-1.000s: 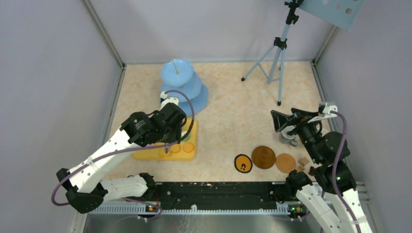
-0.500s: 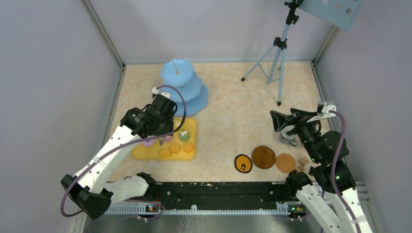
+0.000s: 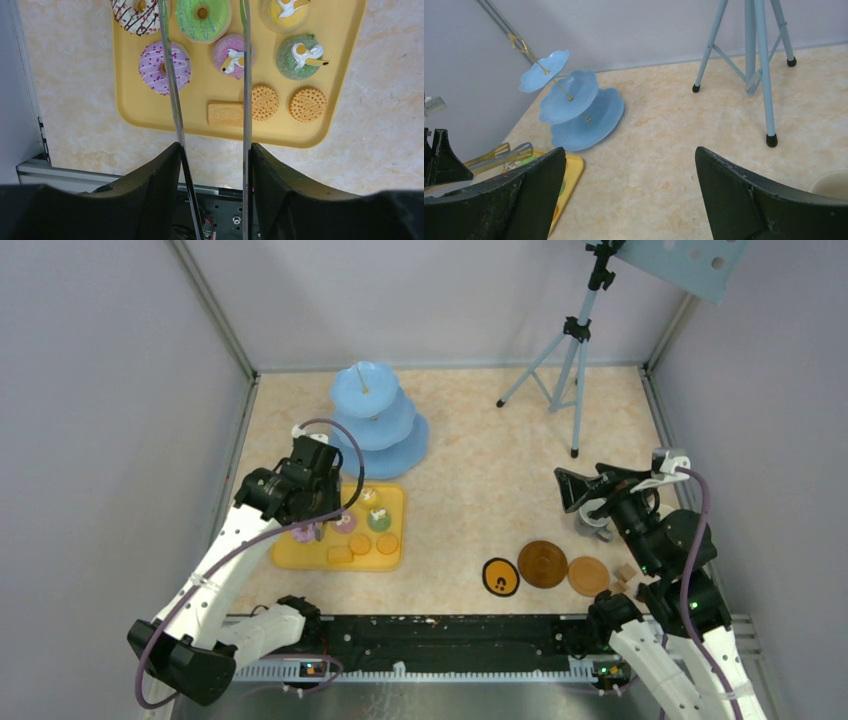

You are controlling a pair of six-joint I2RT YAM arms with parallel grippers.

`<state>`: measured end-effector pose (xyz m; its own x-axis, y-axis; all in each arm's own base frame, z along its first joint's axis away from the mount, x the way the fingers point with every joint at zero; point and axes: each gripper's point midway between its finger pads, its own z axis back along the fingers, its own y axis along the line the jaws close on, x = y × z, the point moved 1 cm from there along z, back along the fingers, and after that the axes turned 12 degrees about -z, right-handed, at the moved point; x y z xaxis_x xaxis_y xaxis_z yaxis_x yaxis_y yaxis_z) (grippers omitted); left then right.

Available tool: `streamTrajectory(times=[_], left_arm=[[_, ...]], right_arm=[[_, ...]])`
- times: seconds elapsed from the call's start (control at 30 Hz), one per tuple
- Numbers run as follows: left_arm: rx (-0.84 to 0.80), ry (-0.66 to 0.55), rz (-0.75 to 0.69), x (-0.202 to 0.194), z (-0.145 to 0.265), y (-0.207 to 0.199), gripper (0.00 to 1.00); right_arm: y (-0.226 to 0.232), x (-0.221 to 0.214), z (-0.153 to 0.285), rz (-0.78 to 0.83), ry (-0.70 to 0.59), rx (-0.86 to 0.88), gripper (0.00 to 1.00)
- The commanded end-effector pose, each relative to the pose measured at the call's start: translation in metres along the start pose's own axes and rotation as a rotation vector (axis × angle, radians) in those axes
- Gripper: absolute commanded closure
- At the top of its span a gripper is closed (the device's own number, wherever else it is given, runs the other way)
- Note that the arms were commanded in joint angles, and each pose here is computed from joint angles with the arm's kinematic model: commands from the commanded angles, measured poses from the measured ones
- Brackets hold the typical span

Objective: Serve the afternoon tea

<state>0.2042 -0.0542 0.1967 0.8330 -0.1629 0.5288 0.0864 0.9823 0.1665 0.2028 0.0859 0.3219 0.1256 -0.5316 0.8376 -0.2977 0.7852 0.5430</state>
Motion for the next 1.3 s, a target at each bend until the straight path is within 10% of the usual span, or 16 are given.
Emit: streamTrajectory(times=[0.0, 1.27], left_arm=[[-0.022, -0.046, 0.046, 0.008, -0.001, 0.000, 0.42], [-0.023, -0.004, 0.165, -0.009, -0.036, -0.003, 0.42]], right_arm=[[0.006, 0.007, -0.001, -0.004, -0.027, 0.024, 0.01], [0.003, 0.005, -0.002, 0.003, -0.025, 0.015, 0.01]])
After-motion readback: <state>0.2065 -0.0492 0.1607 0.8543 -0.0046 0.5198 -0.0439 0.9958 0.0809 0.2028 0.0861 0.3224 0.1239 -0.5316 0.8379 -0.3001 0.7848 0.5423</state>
